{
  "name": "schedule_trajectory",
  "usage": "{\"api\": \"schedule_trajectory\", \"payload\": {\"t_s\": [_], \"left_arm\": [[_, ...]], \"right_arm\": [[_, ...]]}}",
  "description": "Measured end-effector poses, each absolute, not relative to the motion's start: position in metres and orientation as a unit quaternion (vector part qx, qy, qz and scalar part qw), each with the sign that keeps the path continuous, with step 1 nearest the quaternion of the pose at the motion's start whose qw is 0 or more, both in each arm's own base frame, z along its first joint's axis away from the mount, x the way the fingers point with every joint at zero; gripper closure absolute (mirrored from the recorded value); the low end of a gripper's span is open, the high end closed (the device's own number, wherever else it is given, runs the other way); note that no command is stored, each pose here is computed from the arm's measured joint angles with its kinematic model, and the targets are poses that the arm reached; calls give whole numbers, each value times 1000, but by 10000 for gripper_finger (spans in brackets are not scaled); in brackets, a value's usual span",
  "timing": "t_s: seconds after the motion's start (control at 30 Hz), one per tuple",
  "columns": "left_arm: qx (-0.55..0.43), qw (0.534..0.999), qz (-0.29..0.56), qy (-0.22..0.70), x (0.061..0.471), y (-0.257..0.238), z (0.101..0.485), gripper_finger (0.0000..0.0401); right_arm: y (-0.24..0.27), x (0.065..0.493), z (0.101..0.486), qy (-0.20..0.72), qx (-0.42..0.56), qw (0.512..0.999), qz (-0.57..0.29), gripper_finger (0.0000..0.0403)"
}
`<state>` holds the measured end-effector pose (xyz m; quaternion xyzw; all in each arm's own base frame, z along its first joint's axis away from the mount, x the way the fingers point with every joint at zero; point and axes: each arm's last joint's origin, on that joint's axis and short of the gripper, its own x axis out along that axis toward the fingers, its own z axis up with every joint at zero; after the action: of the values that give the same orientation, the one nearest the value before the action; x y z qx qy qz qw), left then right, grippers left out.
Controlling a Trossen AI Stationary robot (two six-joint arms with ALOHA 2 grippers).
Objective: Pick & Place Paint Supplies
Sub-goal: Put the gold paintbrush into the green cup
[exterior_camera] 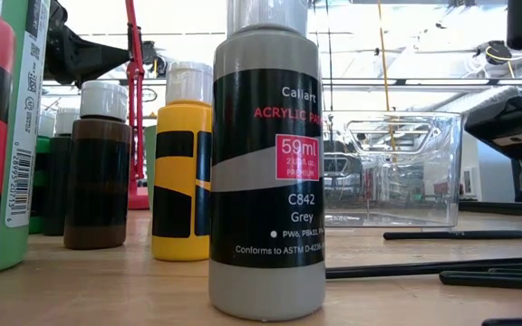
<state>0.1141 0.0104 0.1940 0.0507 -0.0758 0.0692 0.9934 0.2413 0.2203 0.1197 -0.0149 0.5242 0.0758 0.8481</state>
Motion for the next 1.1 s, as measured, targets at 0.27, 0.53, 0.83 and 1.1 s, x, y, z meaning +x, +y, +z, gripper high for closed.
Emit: {"api": "schedule_trajectory", "payload": {"t_s": [0.27, 0.53, 0.83, 1.1], "left_arm": [[51, 993, 69, -76, 114, 10, 194, 380], [62, 993, 70, -69, 114, 10, 193, 380], [50, 995, 68, -57, 115, 10, 190, 380], [63, 996, -34, -49, 119, 5, 188, 380]], "right_arm": [[220, 236, 130, 507, -33, 858, 75, 400], [216, 214, 184, 413, -64, 908, 43, 402], [198, 214, 242, 215, -112, 969, -51, 402], [148, 263, 237, 112, -121, 981, 101, 403]]}}
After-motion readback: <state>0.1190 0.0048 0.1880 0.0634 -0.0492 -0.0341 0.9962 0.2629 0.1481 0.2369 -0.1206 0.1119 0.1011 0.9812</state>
